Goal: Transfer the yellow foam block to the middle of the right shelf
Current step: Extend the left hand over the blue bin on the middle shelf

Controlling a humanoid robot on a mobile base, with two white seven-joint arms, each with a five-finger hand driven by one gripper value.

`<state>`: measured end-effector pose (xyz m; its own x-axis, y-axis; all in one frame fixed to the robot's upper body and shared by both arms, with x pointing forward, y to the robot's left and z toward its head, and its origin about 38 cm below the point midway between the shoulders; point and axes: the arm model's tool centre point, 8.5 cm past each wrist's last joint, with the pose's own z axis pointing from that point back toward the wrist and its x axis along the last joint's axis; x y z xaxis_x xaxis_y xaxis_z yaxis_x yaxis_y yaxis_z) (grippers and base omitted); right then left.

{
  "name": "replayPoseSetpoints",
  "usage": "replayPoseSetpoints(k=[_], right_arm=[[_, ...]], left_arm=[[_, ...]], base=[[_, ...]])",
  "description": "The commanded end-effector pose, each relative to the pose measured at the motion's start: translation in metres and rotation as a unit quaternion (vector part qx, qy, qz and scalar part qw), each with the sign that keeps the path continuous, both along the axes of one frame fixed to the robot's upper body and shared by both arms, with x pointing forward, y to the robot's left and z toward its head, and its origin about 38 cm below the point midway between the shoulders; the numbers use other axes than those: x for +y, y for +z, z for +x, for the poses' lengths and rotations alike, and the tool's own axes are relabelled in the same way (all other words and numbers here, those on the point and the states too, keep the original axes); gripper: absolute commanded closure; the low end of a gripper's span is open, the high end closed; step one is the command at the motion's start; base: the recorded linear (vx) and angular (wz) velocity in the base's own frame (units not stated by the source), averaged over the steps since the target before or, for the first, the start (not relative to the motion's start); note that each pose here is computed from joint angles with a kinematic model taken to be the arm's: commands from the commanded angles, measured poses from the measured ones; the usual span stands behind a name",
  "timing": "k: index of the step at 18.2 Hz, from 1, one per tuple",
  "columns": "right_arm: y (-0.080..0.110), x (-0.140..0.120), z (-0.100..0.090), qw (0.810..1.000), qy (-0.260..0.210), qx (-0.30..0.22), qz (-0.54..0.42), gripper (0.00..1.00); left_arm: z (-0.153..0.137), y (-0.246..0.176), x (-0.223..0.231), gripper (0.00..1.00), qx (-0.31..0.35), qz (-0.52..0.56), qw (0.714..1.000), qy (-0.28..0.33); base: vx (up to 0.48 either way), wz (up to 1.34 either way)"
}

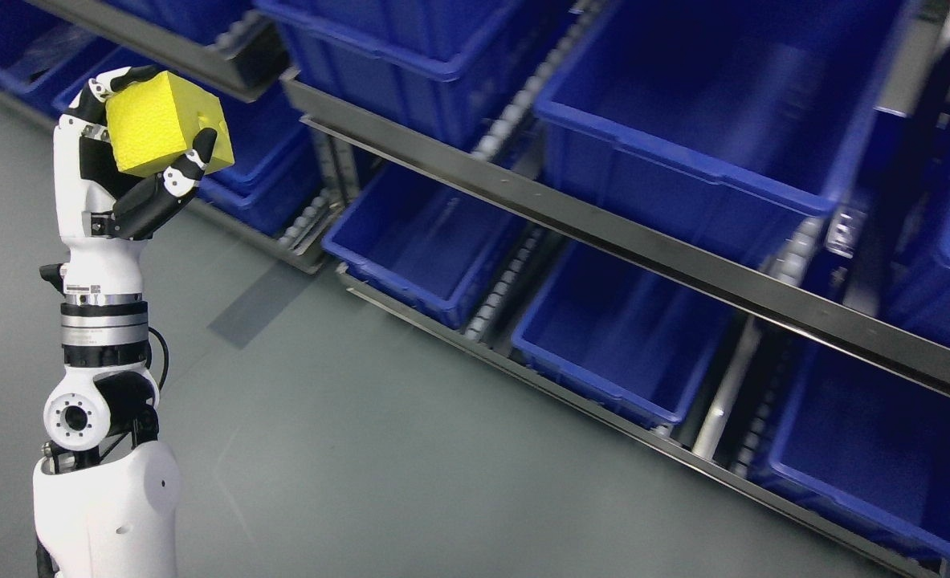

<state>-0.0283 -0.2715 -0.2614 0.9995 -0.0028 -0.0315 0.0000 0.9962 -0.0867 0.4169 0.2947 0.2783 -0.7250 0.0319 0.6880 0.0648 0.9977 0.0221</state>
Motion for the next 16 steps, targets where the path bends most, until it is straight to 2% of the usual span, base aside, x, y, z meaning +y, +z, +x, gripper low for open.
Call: replayPoseSetpoints(k=[1,7,11,14,16], right_arm=[[0.001,-0.011,0.006,1.0,0.0,-0.009,-0.009,0.0],[0.001,-0.011,0.006,1.0,0.0,-0.009,-0.009,0.0],[0.001,-0.011,0.006,1.0,0.0,-0.009,-0.009,0.0],[0.001,-0.011,0.006,1.0,-0.001,-0.009,-0.009,0.0],[0.001,-0.011,0.006,1.0,-0.001,-0.009,-0.009,0.0]], left_arm=[[-0.001,0.004,0.0,0.96,-0.004,0.011,1.0,-0.002],[-0.002,0.027,-0.059,0.96,-0.039,0.051,0.994,-0.089],[0.006,0.066,-0.082,0.96,-0.076,0.065,0.988,-0.117],[0.018,0.078,-0.079,0.96,-0.032,0.059,0.991,-0.117],[0.035,0.077,-0.066,0.96,0.059,0.035,0.992,-0.103]], base=[[0.147,-1.18],[0.122,-1.02],[0.093,-0.74],[0.089,-0.41],[0.083,-0.19]])
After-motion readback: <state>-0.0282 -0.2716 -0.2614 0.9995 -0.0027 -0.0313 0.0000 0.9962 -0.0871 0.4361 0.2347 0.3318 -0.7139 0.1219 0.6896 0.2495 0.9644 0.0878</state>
